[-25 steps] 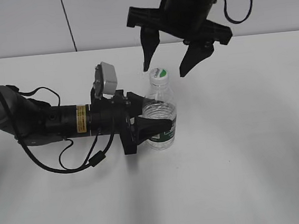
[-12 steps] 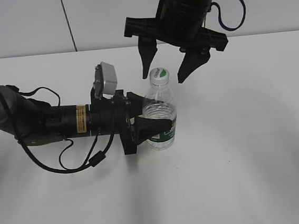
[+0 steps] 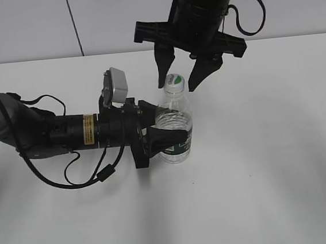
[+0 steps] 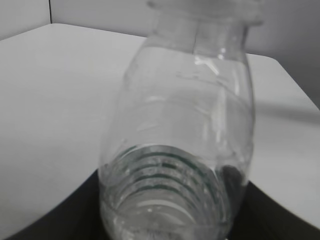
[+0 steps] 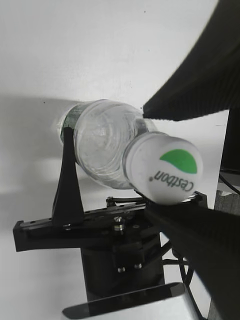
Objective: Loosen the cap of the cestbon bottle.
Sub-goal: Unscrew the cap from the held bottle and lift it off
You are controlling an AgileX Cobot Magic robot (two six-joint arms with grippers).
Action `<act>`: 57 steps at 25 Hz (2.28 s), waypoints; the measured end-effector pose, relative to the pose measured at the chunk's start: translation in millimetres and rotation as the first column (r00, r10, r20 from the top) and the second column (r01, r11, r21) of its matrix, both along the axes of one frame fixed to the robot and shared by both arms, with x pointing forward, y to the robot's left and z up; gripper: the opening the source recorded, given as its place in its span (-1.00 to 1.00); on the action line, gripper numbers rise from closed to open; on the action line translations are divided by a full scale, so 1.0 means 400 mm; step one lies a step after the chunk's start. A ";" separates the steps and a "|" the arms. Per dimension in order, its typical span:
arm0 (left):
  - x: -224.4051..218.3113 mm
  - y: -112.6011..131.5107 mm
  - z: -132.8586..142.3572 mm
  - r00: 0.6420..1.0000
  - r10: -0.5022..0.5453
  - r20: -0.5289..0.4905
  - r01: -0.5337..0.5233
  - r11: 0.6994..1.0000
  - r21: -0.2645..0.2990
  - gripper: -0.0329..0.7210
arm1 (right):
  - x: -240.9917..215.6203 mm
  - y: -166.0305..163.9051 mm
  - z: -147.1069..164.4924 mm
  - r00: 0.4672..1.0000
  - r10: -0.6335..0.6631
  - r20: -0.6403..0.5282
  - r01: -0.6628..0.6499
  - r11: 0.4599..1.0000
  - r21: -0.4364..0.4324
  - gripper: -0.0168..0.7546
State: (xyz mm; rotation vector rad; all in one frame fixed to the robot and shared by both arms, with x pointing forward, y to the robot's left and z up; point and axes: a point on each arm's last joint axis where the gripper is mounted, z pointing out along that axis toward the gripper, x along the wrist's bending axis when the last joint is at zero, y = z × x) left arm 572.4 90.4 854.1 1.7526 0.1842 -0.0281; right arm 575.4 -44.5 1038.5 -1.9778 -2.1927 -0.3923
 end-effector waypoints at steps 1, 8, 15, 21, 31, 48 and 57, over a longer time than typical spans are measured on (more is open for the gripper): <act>0.000 0.000 0.000 1.000 0.000 0.000 0.000 1.000 0.000 0.13 | 0.000 0.000 0.000 1.000 0.001 0.000 -0.001 1.000 0.000 0.09; 0.000 0.000 0.000 1.000 0.000 0.000 0.000 1.000 0.000 0.13 | 0.001 0.002 0.002 1.000 0.025 0.015 -0.025 1.000 0.005 -0.16; 0.000 0.000 0.000 1.000 0.000 0.000 0.000 1.000 0.000 0.13 | 0.001 0.002 0.002 0.996 0.087 0.034 -0.087 0.996 -0.002 -0.16; 0.000 0.000 0.000 1.000 -0.001 0.000 0.001 1.000 0.000 0.13 | 0.001 0.003 0.002 0.920 0.374 0.121 -0.372 0.927 -0.039 -0.16; -0.001 0.000 -0.001 1.000 -0.004 0.001 0.004 1.000 0.002 0.13 | 0.000 0.003 0.004 0.540 0.807 0.240 -0.793 0.583 -0.174 -0.16; -0.005 0.001 -0.003 1.000 -0.021 0.004 0.021 1.000 0.011 0.13 | -0.001 0.006 0.007 -0.192 0.948 0.254 -0.916 -0.080 -0.394 -0.16; -0.009 0.003 -0.004 0.999 -0.041 0.006 0.041 0.999 0.016 0.13 | -0.005 0.007 0.007 -0.350 0.904 0.244 -0.876 -0.224 -0.426 -0.18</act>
